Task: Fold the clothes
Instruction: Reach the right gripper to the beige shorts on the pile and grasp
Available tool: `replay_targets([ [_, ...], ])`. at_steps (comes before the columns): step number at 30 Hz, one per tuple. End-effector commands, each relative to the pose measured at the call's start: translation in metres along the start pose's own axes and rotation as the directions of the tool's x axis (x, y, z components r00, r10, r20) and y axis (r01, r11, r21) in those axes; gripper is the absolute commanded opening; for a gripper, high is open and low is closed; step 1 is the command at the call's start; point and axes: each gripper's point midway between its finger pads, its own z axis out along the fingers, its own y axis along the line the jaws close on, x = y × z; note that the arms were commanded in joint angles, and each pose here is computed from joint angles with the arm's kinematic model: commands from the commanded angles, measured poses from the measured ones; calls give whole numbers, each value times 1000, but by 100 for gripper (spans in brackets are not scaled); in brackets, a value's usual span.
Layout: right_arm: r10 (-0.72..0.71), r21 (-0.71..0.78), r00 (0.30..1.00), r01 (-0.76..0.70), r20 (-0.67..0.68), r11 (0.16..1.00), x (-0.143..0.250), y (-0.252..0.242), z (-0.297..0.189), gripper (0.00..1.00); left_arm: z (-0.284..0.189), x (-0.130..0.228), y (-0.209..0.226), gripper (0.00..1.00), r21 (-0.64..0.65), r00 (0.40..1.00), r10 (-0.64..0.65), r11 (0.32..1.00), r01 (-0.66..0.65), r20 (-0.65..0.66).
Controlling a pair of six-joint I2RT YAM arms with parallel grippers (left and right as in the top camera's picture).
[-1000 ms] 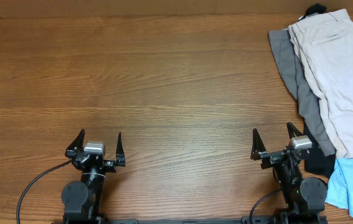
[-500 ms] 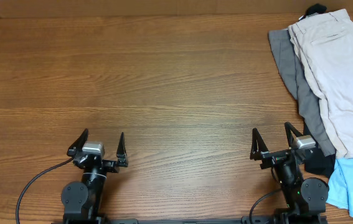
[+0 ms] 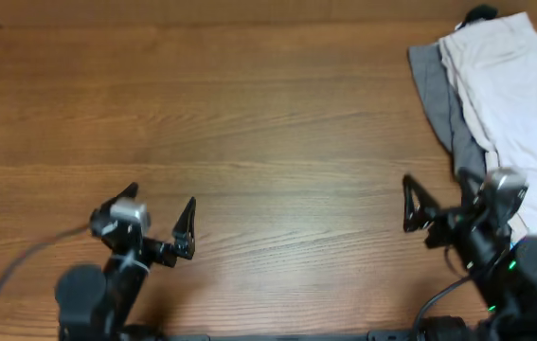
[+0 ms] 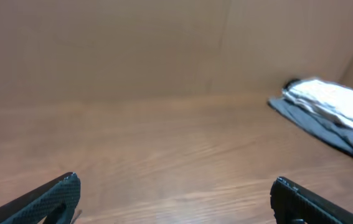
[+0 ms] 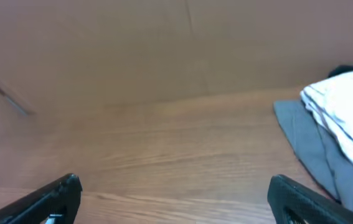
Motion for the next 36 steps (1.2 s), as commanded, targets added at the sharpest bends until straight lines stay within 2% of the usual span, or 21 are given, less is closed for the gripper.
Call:
replay_targets([
  [1, 14, 3, 999, -14, -35, 1000, -43, 12, -7, 100, 8, -31, -20, 100, 111, 997, -16, 993, 24, -78],
  [6, 33, 48, 969, -22, -244, 999, -57, 11, 6, 100, 30, -48, -25, 100, 141, 954, -80, 982, 125, -287],
  [10, 65, 103, 901, -22, -429, 994, -53, 1, 28, 100, 49, -49, -19, 100, 94, 872, -135, 975, 202, -471],
  [12, 103, 131, 844, -39, -526, 991, -47, -5, 46, 100, 61, -39, -15, 100, 61, 810, -168, 968, 243, -562],
  [16, 141, 151, 780, -60, -609, 987, -29, -16, 79, 100, 85, -9, -5, 100, 15, 722, -206, 958, 287, -661],
  [18, 166, 171, 734, -68, -659, 983, -13, -24, 96, 100, 99, 14, 1, 100, -17, 658, -230, 949, 314, -717],
  [22, 185, 260, 727, -10, -661, 966, -2, -53, 127, 96, 118, 35, 1, 100, -23, 597, -257, 929, 370, -760],
  [25, 294, 495, 783, 20, -548, 868, -8, -108, 151, 96, 129, 48, 4, 100, -32, 570, -264, 923, 385, -778],
  [30, 336, 570, 804, 4, -491, 822, -1, -157, 183, 95, 132, 55, 7, 100, -4, 576, -215, 938, 345, -788],
  [36, 434, 657, 754, -5, -493, 754, 43, -228, 206, 92, 133, 60, 15, 100, -37, 578, -194, 961, 273, -793],
])
